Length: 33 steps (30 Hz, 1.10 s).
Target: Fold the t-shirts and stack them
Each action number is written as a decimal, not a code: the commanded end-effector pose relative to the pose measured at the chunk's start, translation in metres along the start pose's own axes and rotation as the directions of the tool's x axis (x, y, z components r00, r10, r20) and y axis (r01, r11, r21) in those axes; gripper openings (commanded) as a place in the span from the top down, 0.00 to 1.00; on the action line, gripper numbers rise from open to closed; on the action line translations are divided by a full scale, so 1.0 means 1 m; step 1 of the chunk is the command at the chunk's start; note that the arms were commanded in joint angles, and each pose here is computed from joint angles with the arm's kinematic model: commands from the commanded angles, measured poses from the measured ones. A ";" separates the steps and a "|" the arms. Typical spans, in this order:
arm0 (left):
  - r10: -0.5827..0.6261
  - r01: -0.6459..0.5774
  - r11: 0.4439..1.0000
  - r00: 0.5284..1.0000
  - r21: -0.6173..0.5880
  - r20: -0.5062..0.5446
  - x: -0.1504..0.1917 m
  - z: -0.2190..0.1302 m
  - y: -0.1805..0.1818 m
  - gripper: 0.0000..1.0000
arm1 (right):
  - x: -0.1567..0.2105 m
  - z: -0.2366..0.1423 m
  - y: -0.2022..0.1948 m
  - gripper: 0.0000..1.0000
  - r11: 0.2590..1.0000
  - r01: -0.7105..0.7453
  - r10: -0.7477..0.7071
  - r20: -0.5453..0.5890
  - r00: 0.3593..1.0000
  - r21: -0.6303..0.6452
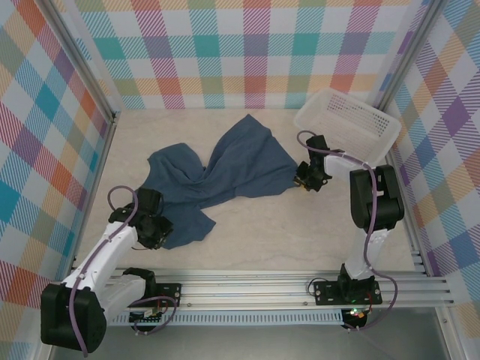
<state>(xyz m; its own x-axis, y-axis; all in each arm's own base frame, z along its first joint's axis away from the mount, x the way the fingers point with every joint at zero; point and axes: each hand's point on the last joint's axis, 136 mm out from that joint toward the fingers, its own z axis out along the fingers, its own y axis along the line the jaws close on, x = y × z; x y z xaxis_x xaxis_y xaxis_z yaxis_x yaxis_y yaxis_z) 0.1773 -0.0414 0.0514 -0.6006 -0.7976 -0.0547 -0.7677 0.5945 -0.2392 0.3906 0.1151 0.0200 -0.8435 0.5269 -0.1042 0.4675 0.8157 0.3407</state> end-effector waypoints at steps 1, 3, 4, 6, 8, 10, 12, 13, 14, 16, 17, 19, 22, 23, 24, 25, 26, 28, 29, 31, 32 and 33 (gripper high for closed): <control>-0.014 0.014 1.000 1.000 -0.010 -0.018 0.003 0.015 0.000 0.75 | -0.006 0.004 -0.002 0.94 0.999 -0.025 0.024 0.017 1.000 0.022; -0.008 0.008 0.999 1.000 -0.034 -0.008 0.000 0.022 -0.001 0.80 | -0.008 -0.007 0.002 1.00 1.000 -0.023 0.023 0.043 0.999 0.010; -0.006 0.006 0.999 1.000 -0.054 0.003 -0.003 0.024 0.000 0.86 | -0.008 -0.016 0.005 1.00 1.000 -0.016 0.016 0.061 0.998 0.008; 0.000 0.003 0.996 0.999 -0.090 0.033 -0.010 0.025 0.001 0.94 | -0.006 -0.037 0.012 1.00 1.000 -0.001 0.002 0.085 0.996 -0.009; 0.007 0.002 0.992 0.997 -0.125 0.072 -0.019 0.022 0.002 1.00 | 0.002 -0.056 0.015 1.00 1.000 0.011 -0.010 0.087 0.996 -0.012; 0.015 -0.001 0.990 0.995 -0.142 0.097 -0.025 0.019 0.001 1.00 | 0.013 -0.073 0.013 1.00 1.000 0.013 -0.013 0.069 0.998 -0.003; 0.027 -0.011 0.990 0.994 -0.144 0.109 -0.028 0.017 -0.002 1.00 | 0.026 -0.086 0.007 1.00 1.000 0.015 -0.015 0.052 0.999 0.003; 0.032 -0.016 0.989 0.993 -0.146 0.114 -0.030 0.016 -0.003 1.00 | 0.033 -0.093 0.003 1.00 1.000 0.016 -0.016 0.040 0.999 0.009; 0.038 -0.021 0.989 0.993 -0.146 0.116 -0.031 0.016 -0.005 1.00 | 0.040 -0.100 -0.003 1.00 1.000 0.015 -0.016 0.027 1.000 0.022; 0.050 -0.032 0.989 0.992 -0.145 0.120 -0.033 0.014 -0.007 1.00 | 0.053 -0.112 -0.012 1.00 0.999 0.019 -0.019 -0.002 1.000 0.043; 0.057 -0.038 0.988 0.991 -0.148 0.123 -0.034 0.012 -0.008 1.00 | 0.062 -0.118 -0.016 1.00 0.999 0.020 -0.019 -0.027 0.999 0.050; 0.065 -0.047 0.989 0.990 -0.142 0.126 -0.036 0.010 -0.011 1.00 | 0.078 -0.126 -0.023 1.00 0.998 0.019 -0.014 -0.086 0.996 0.061; 0.072 -0.055 0.989 0.989 -0.134 0.127 -0.037 0.007 -0.015 1.00 | 0.100 -0.128 -0.036 1.00 0.996 0.015 -0.001 -0.166 0.986 0.084; 0.076 -0.058 0.989 0.989 -0.135 0.126 -0.037 0.007 -0.016 1.00 | 0.106 -0.124 -0.040 1.00 0.996 0.013 0.004 -0.187 0.982 0.091; 0.075 -0.058 0.989 0.989 -0.135 0.125 -0.037 0.006 -0.017 1.00 | 0.108 -0.119 -0.043 0.99 0.995 0.015 0.004 -0.199 0.980 0.097; 0.076 -0.059 0.989 0.989 -0.132 0.126 -0.038 0.006 -0.018 1.00 | 0.109 -0.111 -0.048 0.87 0.993 0.024 0.001 -0.206 0.978 0.120; 0.076 -0.060 0.990 0.989 -0.130 0.126 -0.038 0.005 -0.019 1.00 | 0.104 -0.104 -0.054 0.73 0.987 0.033 -0.002 -0.200 0.980 0.155; 0.078 -0.064 0.991 0.990 -0.121 0.116 -0.036 0.005 -0.021 1.00 | 0.087 -0.094 -0.057 0.59 0.979 0.069 -0.040 -0.151 0.988 0.193; 0.082 -0.070 0.991 0.991 -0.110 0.107 -0.035 0.004 -0.023 1.00 | 0.076 -0.093 -0.054 0.57 0.976 0.092 -0.070 -0.117 0.991 0.199; 0.094 -0.085 0.991 0.992 -0.100 0.086 -0.031 0.001 -0.025 0.96 | 0.066 -0.095 -0.052 0.58 0.971 0.107 -0.091 -0.081 0.993 0.214; 0.097 -0.088 0.991 0.992 -0.100 0.082 -0.030 -0.002 -0.024 0.94 | 0.068 -0.096 -0.053 0.62 0.972 0.096 -0.081 -0.082 0.993 0.213; 0.099 -0.091 0.991 0.992 -0.103 0.083 -0.029 -0.005 -0.022 0.92 | 0.072 -0.095 -0.055 0.66 0.975 0.080 -0.064 -0.086 0.994 0.206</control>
<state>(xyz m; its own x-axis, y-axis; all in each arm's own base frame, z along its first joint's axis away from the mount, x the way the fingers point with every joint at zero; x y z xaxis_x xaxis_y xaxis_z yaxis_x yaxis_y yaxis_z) 0.2172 -0.0267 0.0524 -0.6212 -0.7640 -0.1745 -0.7527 0.6437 -0.1386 0.2714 0.0920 0.0730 -0.8895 0.4568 0.0145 0.4544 0.8805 0.1352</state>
